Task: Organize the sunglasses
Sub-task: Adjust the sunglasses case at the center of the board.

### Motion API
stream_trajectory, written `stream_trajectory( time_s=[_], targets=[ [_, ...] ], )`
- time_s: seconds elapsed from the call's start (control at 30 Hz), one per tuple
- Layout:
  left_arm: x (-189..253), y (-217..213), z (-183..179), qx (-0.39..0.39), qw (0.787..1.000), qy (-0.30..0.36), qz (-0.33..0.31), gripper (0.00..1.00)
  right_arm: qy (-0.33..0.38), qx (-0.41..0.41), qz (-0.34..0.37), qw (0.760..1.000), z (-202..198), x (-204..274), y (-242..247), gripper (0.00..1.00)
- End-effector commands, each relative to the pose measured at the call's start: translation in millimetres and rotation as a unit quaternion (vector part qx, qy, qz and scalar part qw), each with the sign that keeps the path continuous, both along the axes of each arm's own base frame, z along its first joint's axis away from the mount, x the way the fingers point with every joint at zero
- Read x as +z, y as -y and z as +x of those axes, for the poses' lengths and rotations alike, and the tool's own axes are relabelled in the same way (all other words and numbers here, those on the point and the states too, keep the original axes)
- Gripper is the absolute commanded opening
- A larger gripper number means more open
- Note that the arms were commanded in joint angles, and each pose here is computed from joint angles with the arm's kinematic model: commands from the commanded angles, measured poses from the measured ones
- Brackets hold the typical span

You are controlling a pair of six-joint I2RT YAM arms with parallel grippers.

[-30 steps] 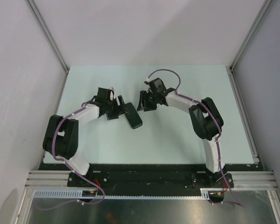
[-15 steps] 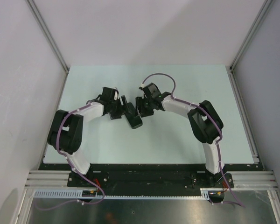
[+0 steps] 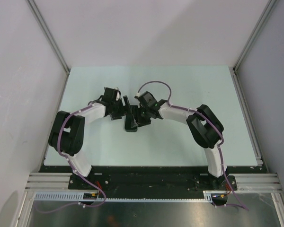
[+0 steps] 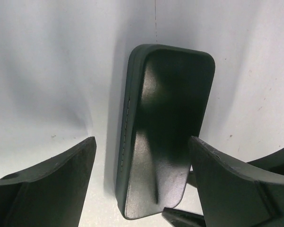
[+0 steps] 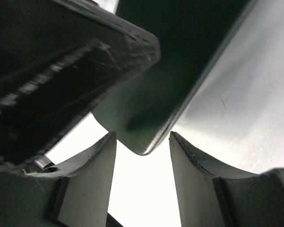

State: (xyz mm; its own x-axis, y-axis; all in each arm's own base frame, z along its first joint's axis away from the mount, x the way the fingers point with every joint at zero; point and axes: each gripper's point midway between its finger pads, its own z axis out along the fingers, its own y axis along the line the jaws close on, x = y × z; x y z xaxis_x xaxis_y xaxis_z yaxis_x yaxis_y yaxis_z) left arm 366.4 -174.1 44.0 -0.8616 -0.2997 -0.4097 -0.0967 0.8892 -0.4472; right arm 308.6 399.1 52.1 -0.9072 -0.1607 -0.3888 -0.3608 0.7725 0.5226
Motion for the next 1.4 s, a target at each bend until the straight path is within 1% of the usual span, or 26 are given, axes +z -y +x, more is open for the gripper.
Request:
stream_trajectory(
  time_s=[0.0,0.03,0.1,0.13,0.2,0.23,0.33,0.5,0.6,0.67,0.77,0.83,0.97,1.0,1.07,1.1,1.2,1.37],
  targets=[
    [21.6,9.0,13.3,-0.037,0.998,0.056,0.018,0.86,0.038,-0.071,-0.008,0.997,17.4,27.0,22.3,0.54],
    [23.7,10.7,14.1,-0.044,0.997,0.063,0.025,0.88,0.062,-0.097,-0.012,0.993,27.6,40.6,34.1,0.54],
    [22.9,15.2,13.3,-0.066,0.994,0.075,0.044,0.90,0.075,-0.118,-0.021,0.990,30.8,50.2,50.0,0.56],
    [24.4,17.6,14.5,-0.072,0.993,0.080,0.050,0.91,0.092,-0.134,-0.018,0.987,35.5,65.8,60.1,0.56],
    [21.9,22.3,13.9,-0.091,0.989,0.089,0.071,0.91,0.094,-0.148,-0.033,0.984,33.2,66.2,76.2,0.56],
    [22.9,24.4,15.4,-0.102,0.987,0.096,0.079,0.92,0.101,-0.157,-0.030,0.982,35.4,75.7,85.2,0.56],
    [18.9,25.2,15.8,-0.107,0.984,0.099,0.098,0.92,0.100,-0.168,-0.038,0.980,30.0,79.1,104.0,0.56],
    [10.1,29.9,16.0,-0.116,0.982,0.087,0.120,0.92,0.096,-0.180,-0.054,0.977,26.9,77.5,131.6,0.56],
    [-0.2,29.1,13.6,-0.113,0.978,0.074,0.157,0.92,0.100,-0.186,-0.057,0.976,27.5,80.1,143.6,0.55],
    [-11.5,19.7,9.7,-0.096,0.976,0.051,0.190,0.92,0.099,-0.188,-0.060,0.975,26.2,78.3,148.6,0.55],
    [-16.3,15.1,7.7,-0.082,0.974,0.042,0.207,0.91,0.103,-0.193,-0.060,0.974,27.5,80.3,155.7,0.55],
    [-18.7,14.3,6.5,-0.082,0.973,0.038,0.210,0.88,0.105,-0.195,-0.060,0.973,28.0,82.5,158.5,0.55],
    [-20.4,11.6,4.9,-0.081,0.972,0.034,0.218,0.70,0.110,-0.194,-0.059,0.973,26.9,85.0,161.1,0.55],
    [-21.0,9.1,4.7,-0.081,0.971,0.033,0.223,0.60,0.113,-0.194,-0.057,0.973,27.0,87.5,161.8,0.55],
    [-20.4,3.1,4.3,-0.079,0.968,0.035,0.238,0.53,0.116,-0.194,-0.057,0.973,26.6,87.4,163.8,0.55],
    [-20.6,-0.4,3.4,-0.086,0.964,0.036,0.248,0.51,0.117,-0.193,-0.057,0.972,26.1,87.8,164.2,0.55],
    [-16.9,-12.5,2.5,-0.086,0.956,0.043,0.275,0.50,0.122,-0.196,-0.054,0.972,26.3,89.2,167.2,0.55],
    [-13.1,-37.9,-0.9,-0.055,0.955,0.038,0.289,0.49,0.121,-0.195,-0.051,0.972,27.0,87.4,172.6,0.55]
  ],
)
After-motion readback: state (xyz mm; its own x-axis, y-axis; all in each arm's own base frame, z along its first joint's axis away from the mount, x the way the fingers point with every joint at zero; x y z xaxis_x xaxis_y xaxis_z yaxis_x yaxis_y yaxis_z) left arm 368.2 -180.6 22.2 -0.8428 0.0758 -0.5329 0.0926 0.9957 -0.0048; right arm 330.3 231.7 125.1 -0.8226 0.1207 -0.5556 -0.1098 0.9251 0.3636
